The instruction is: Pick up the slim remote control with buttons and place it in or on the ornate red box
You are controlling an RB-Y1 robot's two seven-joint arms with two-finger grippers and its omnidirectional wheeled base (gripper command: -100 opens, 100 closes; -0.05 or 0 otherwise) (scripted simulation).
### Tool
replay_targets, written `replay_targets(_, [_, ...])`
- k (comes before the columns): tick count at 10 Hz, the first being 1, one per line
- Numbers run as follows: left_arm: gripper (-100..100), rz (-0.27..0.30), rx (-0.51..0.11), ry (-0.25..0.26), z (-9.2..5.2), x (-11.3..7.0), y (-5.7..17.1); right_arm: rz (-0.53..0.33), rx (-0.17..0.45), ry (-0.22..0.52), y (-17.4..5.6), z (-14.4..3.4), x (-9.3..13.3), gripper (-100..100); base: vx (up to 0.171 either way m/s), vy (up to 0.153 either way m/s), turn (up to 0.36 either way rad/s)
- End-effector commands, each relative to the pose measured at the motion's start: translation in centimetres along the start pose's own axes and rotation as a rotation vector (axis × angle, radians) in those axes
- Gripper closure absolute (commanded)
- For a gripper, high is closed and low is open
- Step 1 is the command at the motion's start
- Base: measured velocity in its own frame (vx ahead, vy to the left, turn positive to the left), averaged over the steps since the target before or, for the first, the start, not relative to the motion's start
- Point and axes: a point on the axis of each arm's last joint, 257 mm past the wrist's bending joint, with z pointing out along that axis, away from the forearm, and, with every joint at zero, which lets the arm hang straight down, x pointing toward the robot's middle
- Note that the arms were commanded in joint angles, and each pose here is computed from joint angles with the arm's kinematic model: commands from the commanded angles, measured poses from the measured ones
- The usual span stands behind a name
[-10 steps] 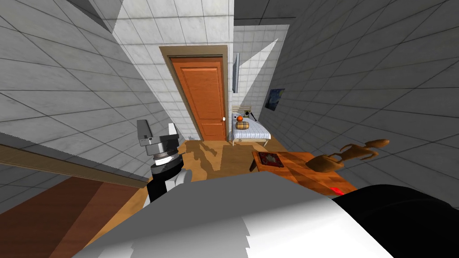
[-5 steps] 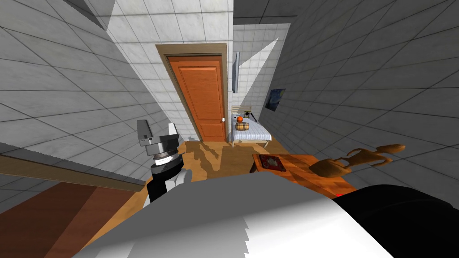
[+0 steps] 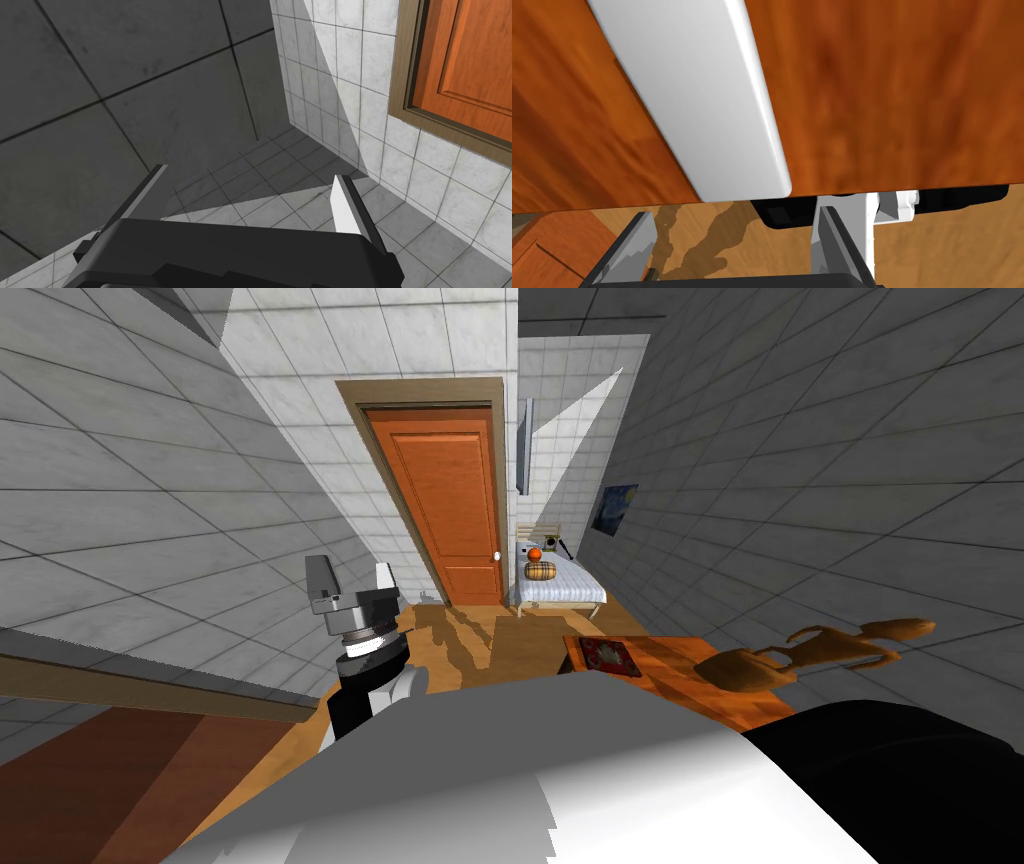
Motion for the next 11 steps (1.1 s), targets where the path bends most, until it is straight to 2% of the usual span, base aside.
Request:
replay_targets(1, [0,0.0,0.0,0.0,0.0,0.0,0.0,-0.073,-0.046,0.068,1.7,-0.8,3.3,-100,0.134,-0.049,-0.022])
replay_targets(2, [0,0.0,0.0,0.0,0.0,0.0,0.0,-0.069,-0.051,0.078,1.9,-1.0,3.8,-100,0.107,-0.041,0.003])
replay_targets(4, [0,0.0,0.0,0.0,0.0,0.0,0.0,-0.149,-0.105,0.152,3.6,-2.1,7.3,-100,0.104,-0.042,-0.016])
replay_targets(6, [0,0.0,0.0,0.0,0.0,0.0,0.0,-0.226,-0.163,0.207,5.5,-2.8,9.7,-100,0.117,-0.042,-0.026])
replay_targets(8, [0,0.0,0.0,0.0,0.0,0.0,0.0,-0.245,-0.179,0.208,6.2,-2.6,9.5,-100,0.09,-0.042,-0.006])
replay_targets(9, [0,0.0,0.0,0.0,0.0,0.0,0.0,-0.236,-0.171,0.205,5.9,-2.7,9.5,-100,0.027,-0.016,0.001])
replay_targets(10, [0,0.0,0.0,0.0,0.0,0.0,0.0,-0.237,-0.172,0.206,5.9,-2.6,9.6,0,0.006,-0.003,0.002])
replay_targets(11, [0,0.0,0.0,0.0,0.0,0.0,0.0,-0.228,-0.17,0.207,6.6,-1.7,8.6,-100,-0.002,-0.046,0.043])
